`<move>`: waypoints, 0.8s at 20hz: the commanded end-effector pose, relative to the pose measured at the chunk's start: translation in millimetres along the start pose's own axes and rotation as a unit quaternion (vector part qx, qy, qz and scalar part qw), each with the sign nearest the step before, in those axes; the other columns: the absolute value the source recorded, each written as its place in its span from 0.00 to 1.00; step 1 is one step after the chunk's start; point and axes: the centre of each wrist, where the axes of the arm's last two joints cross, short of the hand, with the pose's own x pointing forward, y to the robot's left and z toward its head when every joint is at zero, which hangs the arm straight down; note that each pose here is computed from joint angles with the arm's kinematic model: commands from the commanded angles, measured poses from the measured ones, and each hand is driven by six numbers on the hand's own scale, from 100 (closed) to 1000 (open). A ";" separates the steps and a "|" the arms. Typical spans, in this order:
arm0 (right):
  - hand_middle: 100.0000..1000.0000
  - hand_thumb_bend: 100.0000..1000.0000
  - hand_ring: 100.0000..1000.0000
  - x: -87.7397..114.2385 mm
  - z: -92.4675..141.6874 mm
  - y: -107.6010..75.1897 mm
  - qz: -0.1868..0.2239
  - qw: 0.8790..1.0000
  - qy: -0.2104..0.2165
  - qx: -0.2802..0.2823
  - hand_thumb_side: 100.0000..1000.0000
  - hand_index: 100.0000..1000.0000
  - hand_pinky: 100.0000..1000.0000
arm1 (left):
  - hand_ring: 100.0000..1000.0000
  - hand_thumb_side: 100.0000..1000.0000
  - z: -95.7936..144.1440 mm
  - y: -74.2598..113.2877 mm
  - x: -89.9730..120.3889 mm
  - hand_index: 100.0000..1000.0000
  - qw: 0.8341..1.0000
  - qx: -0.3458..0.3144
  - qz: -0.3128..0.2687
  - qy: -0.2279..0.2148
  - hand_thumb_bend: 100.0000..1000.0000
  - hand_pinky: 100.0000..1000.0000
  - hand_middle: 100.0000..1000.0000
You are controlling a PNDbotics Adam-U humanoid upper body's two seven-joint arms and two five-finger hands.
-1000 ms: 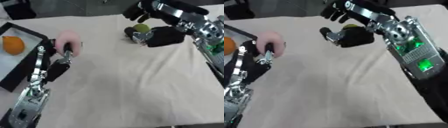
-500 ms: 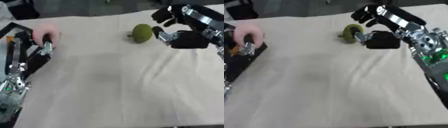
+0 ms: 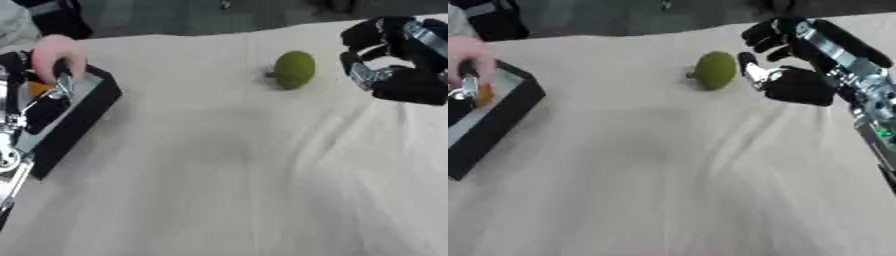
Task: Pick up the objects with one hand, pass them to the other hand, and then place them into the box on the other side of the table.
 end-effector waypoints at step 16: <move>0.71 0.14 0.78 2.0 9.6 -28.2 0.009 0.997 -0.001 -0.082 0.24 0.76 0.77 | 0.56 0.11 -37.2 47.9 -41.2 0.51 0.974 -0.035 -0.189 0.119 0.11 0.51 0.38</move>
